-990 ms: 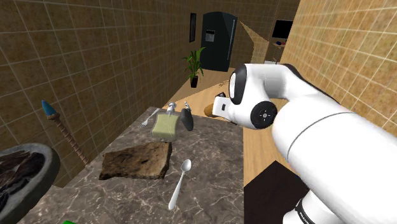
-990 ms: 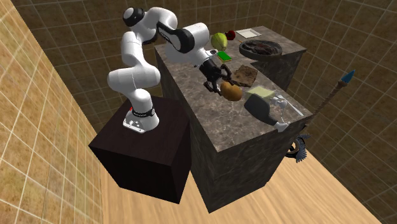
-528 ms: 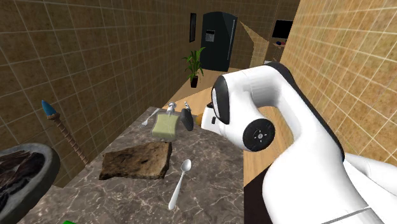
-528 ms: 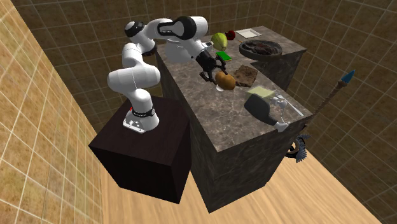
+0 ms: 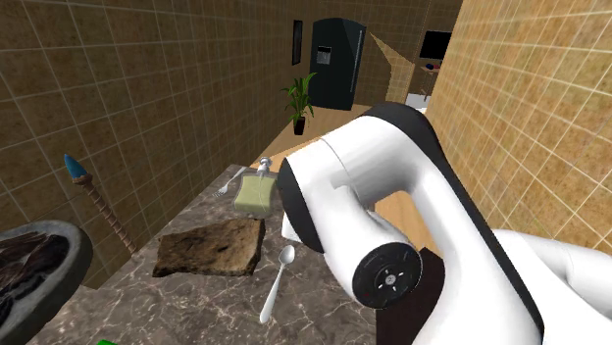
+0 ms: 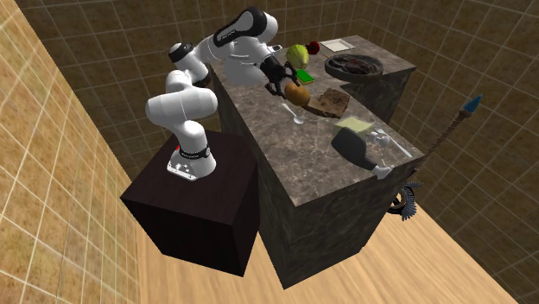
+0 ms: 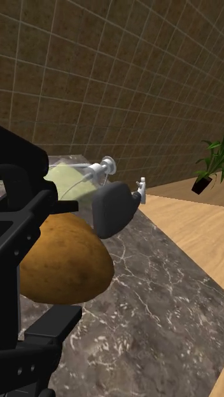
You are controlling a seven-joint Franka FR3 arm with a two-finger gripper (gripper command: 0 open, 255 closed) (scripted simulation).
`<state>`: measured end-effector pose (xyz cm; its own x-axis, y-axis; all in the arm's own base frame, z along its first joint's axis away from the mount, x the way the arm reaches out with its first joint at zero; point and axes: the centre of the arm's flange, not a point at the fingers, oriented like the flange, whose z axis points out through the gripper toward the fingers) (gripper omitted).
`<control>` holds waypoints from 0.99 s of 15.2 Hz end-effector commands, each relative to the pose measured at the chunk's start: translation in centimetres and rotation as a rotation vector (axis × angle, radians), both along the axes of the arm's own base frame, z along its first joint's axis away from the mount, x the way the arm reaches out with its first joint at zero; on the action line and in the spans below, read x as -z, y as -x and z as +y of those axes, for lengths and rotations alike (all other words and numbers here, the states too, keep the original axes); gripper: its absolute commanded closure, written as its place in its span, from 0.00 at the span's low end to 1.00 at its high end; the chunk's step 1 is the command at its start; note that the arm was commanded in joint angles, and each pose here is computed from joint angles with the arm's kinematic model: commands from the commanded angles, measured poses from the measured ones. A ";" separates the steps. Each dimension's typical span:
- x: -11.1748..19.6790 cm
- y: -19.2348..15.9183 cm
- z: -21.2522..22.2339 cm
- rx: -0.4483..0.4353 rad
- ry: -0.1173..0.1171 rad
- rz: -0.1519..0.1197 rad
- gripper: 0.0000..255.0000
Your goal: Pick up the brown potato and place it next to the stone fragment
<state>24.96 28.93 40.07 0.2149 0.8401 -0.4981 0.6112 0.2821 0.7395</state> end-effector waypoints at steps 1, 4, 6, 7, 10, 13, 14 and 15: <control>0.1 1.2 2.2 0.004 -0.002 0.002 1.00; 0.1 3.0 5.7 0.004 -0.002 0.002 1.00; 0.1 4.2 8.1 0.004 -0.002 0.002 1.00; 0.1 4.8 9.2 0.004 -0.002 0.002 1.00; 0.1 6.6 12.8 0.004 -0.002 0.002 1.00; 1.1 7.3 14.2 0.004 -0.002 0.002 1.00; 1.6 7.3 14.2 0.004 -0.002 0.002 1.00; 2.2 7.3 14.2 0.004 -0.002 0.002 1.00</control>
<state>17.69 43.02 38.41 0.2162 0.8403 -0.4972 0.6134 0.2793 0.7387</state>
